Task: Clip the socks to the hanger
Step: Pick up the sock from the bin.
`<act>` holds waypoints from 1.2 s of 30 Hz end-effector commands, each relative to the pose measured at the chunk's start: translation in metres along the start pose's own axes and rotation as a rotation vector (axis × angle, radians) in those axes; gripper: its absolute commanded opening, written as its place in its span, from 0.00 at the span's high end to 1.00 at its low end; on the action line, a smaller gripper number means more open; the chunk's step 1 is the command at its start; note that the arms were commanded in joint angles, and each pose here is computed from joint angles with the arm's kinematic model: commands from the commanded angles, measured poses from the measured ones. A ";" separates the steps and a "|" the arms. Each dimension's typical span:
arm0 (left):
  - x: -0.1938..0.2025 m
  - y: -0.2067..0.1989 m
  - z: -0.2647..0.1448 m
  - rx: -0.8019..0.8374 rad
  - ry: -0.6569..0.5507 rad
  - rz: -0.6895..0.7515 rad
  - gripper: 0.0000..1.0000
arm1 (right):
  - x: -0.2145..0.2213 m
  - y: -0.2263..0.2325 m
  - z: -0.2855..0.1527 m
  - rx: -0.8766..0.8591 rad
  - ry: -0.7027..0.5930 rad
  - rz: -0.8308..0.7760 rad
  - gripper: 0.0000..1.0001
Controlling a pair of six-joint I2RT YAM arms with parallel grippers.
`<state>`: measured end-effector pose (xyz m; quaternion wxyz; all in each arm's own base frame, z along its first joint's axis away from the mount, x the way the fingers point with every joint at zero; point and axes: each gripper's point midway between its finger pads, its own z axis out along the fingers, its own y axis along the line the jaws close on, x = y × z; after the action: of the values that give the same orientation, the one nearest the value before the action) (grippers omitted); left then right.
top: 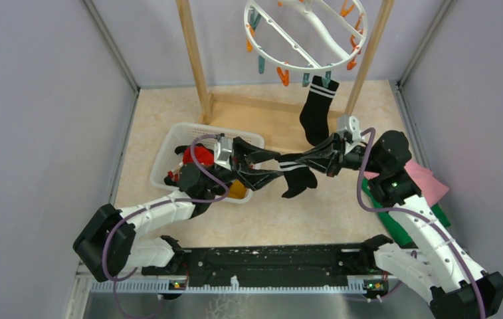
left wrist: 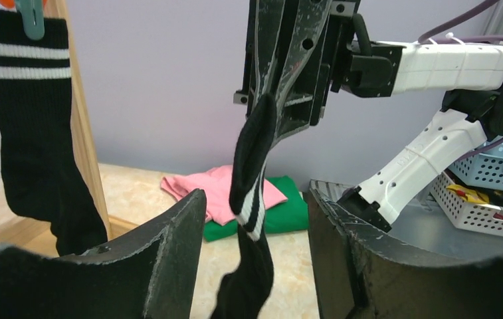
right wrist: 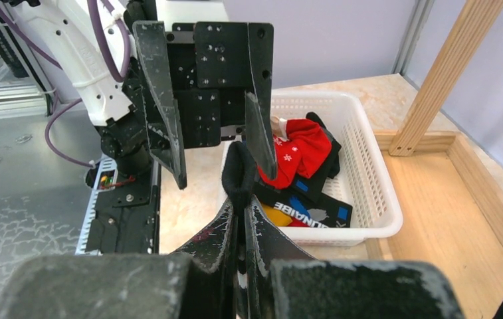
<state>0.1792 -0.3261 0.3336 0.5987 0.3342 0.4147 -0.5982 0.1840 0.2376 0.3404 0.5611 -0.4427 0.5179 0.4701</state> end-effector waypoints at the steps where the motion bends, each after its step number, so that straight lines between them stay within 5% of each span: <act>1: -0.010 -0.010 -0.003 0.028 -0.039 0.049 0.37 | -0.014 -0.003 -0.001 0.011 -0.035 -0.036 1.00; 12: -0.021 -0.008 0.006 0.053 -0.090 0.047 0.44 | -0.017 -0.003 0.001 0.008 -0.042 -0.018 1.00; 16: -0.017 -0.009 0.009 0.074 -0.082 0.033 0.58 | -0.017 -0.004 0.001 0.009 -0.043 -0.015 1.00; 29: -0.030 -0.012 0.010 0.100 -0.170 0.037 0.64 | -0.015 -0.005 0.001 0.008 -0.038 -0.004 1.00; 35: -0.026 -0.012 0.012 0.114 -0.160 0.034 1.00 | -0.015 -0.006 0.001 0.014 -0.039 -0.002 1.00; 36: -0.025 -0.012 0.011 0.111 -0.158 0.031 1.00 | -0.015 -0.006 0.002 0.014 -0.039 -0.001 1.00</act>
<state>0.1816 -0.3323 0.3333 0.5898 0.3143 0.3926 -0.6318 0.1873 0.2383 0.3422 0.5558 -0.4287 0.5252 0.4812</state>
